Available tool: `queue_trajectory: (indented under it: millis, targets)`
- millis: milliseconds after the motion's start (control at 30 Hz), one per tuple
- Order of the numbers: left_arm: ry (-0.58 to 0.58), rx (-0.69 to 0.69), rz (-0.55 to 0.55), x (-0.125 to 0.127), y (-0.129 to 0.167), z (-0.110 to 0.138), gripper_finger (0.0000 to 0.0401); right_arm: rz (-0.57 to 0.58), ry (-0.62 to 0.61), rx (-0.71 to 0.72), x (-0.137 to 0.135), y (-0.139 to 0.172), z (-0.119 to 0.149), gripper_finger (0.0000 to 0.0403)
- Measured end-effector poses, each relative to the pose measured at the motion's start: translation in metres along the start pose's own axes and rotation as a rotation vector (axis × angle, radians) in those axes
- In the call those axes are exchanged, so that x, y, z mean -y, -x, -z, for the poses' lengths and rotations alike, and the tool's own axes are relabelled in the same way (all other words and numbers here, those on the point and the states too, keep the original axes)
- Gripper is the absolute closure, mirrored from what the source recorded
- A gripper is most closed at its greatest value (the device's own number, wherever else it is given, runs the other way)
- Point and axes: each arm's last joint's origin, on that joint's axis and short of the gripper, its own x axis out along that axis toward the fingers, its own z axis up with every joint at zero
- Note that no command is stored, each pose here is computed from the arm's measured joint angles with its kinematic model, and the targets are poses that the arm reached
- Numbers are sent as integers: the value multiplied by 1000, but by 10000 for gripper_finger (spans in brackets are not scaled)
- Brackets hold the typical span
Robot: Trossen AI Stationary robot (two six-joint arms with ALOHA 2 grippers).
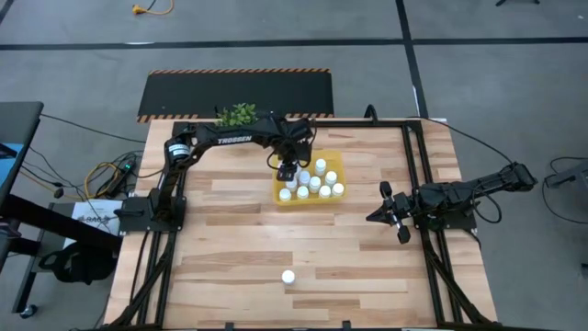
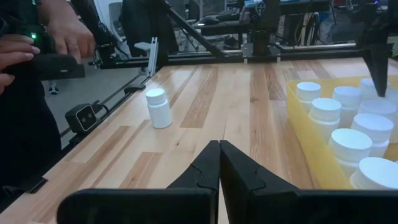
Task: Pick and place pill bottles into a basket
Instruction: Put the white medicine bottle into the yellow bin
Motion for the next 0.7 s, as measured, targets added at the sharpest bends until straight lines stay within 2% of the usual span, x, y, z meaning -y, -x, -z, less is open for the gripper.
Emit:
queue_trajectory:
  millis: [267,400,567,700]
  targets:
    - [-8,-8,-1,-1,15,-7,193,0,0,0,0,0,0,401]
    - [-22,-21,12,6,37,-15,193,0,0,0,0,0,0,401]
    - [-44,13,12,28,88,-27,193,0,0,1,0,0,0,401]
    - [-56,15,37,60,117,-32,193,0,0,0,0,0,0,401]
